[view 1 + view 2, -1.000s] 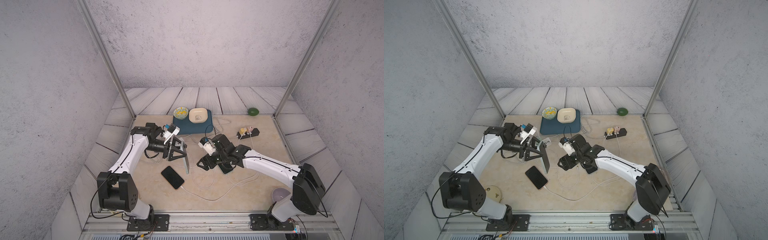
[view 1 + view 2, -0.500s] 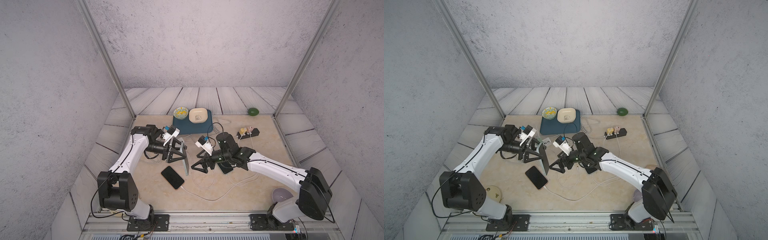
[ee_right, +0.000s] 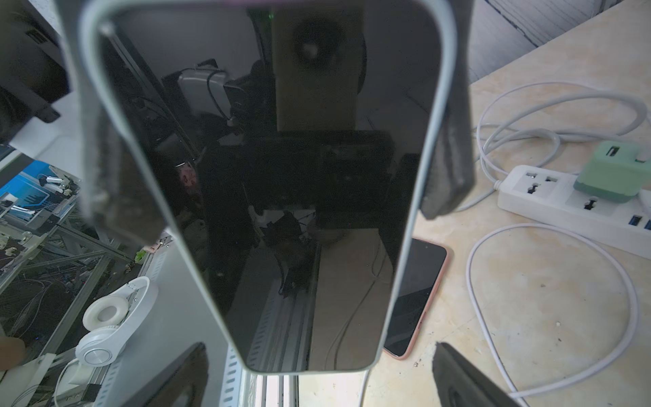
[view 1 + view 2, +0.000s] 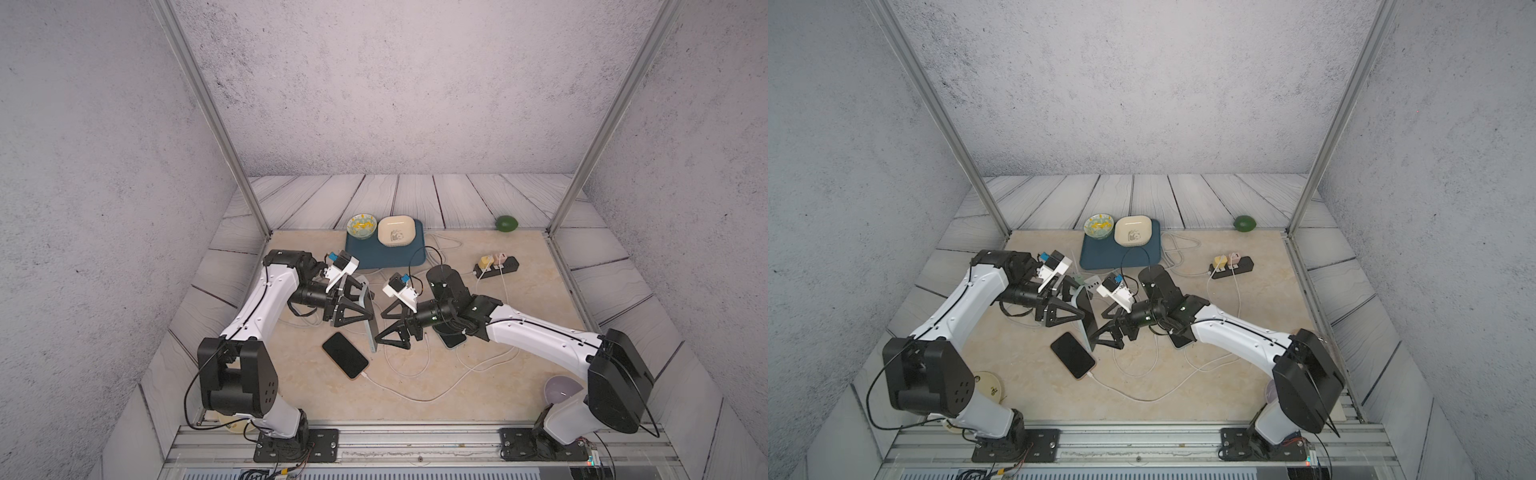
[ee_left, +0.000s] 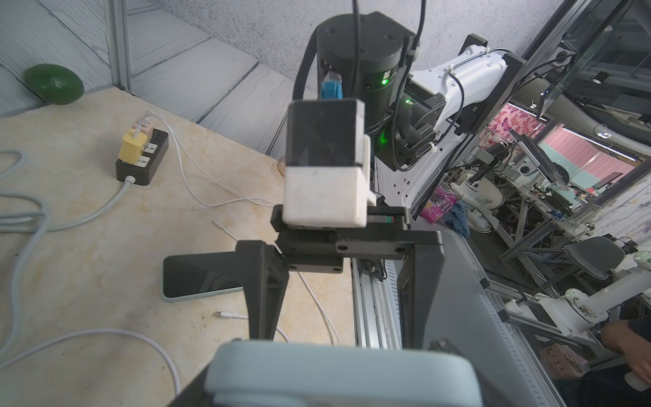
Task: Unplug the charging cable from the phone
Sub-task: Place the phone at the center of the board.
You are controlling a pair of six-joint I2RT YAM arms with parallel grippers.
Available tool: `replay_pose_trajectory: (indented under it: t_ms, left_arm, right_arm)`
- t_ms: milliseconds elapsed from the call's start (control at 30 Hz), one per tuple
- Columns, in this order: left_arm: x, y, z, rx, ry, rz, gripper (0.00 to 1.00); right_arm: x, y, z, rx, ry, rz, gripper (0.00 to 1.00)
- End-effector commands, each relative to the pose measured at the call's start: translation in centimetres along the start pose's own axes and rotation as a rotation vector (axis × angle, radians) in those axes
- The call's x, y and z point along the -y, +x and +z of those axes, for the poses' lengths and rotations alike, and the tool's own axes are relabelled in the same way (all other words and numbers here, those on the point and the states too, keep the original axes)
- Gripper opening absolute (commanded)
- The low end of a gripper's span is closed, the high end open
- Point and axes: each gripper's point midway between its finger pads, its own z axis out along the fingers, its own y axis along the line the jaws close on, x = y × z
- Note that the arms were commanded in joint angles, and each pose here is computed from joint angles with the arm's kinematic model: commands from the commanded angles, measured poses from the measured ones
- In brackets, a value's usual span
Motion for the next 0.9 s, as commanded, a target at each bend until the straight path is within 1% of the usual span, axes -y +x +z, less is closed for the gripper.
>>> replay_pose_trajectory:
  t_ms: [0, 167, 400, 667, 767, 867]
  left_arm:
    - [0.9, -1.7, -0.3, 0.064, 0.021, 0.006, 0.2]
    - [0.9, -1.8, -0.4, 0.07, 0.036, -0.013, 0.2]
    - [0.9, -1.8, -0.4, 0.069, 0.036, -0.008, 0.2]
    - [1.0, -1.8, -0.4, 0.069, 0.035, -0.006, 0.2]
    - [1.0, -1.8, -0.4, 0.069, 0.035, -0.009, 0.2]
    - [1.0, -1.7, -0.4, 0.067, 0.035, -0.008, 0.2]
  right_arm:
    - [-0.4, -1.3, 0.4, 0.015, -0.007, -0.04, 0.99]
    - [-0.9, -1.4, 1.0, 0.013, -0.026, -0.05, 0.99]
    - [-1.4, -1.8, 1.4, 0.02, -0.041, -0.064, 0.99]
    - [-0.4, -2.1, 2.0, 0.025, 0.018, -0.071, 0.99]
    - [-0.2, -2.3, 2.1, 0.026, 0.035, -0.082, 0.96]
    - [-0.2, -2.3, 2.3, 0.028, 0.034, -0.088, 0.9]
